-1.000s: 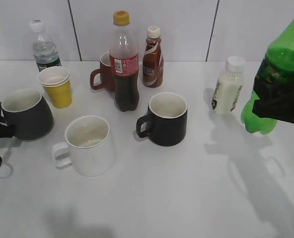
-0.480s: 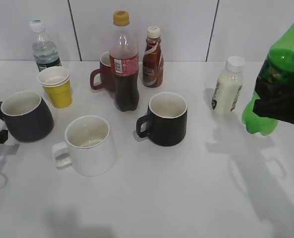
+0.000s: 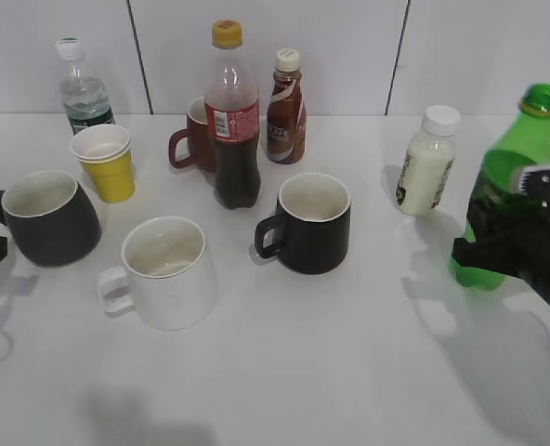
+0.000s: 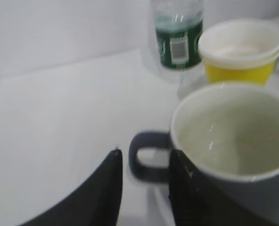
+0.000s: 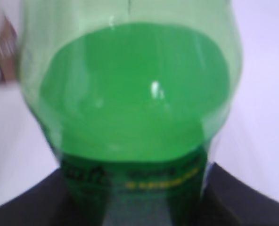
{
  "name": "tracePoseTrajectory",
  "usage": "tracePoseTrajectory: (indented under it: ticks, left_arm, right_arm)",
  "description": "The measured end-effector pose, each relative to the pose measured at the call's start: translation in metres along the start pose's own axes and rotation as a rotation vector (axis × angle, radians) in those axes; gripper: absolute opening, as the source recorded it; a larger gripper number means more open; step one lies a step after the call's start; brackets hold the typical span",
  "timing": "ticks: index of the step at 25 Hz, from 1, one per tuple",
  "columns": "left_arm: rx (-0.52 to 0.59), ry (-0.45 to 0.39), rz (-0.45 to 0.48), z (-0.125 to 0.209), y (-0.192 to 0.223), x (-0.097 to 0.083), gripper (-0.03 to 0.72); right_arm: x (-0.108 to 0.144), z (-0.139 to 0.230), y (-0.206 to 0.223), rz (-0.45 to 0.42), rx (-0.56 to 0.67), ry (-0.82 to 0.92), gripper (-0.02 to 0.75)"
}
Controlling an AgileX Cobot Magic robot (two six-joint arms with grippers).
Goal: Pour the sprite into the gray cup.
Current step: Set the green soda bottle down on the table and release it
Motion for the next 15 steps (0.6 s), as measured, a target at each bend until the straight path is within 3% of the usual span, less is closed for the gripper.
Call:
tracePoseTrajectory:
  ticks: [4,5,8,9,15]
  left_arm:
    - [-0.037,0.008,0.009,-0.014,-0.005,-0.002,0.266]
    - [-0.046,0.009,0.009,-0.018,-0.006,-0.002,0.266]
    - [-0.072,0.010,0.004,-0.028,-0.011,0.000,0.266]
    - [-0.080,0.010,0.001,-0.031,-0.013,0.001,0.266]
    - [-0.142,-0.050,-0.015,-0.065,-0.028,0.011,0.266]
  right_arm:
    - [-0.002,0.006,0.001,0.006,-0.012,0.031,0.356]
    - [-0.002,0.006,0.000,0.006,-0.012,0.035,0.387]
    - [-0.002,0.002,-0.001,0.004,-0.021,0.033,0.594]
    - [-0.001,-0.004,-0.003,0.002,-0.040,0.021,0.616]
    - [0.006,-0.077,-0.014,-0.023,-0.253,-0.002,0.627]
Point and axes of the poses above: a point on each arm's last joint axis where the gripper is mounted, y pointing out along that axis toward the gripper, x along the wrist's bending axis when the last joint is at zero, z = x × y, the point moved 7 cm from there along y, pointing out along that axis toward the gripper, and after that the axes turned 6 degrees about y, right-handed, at the moved point
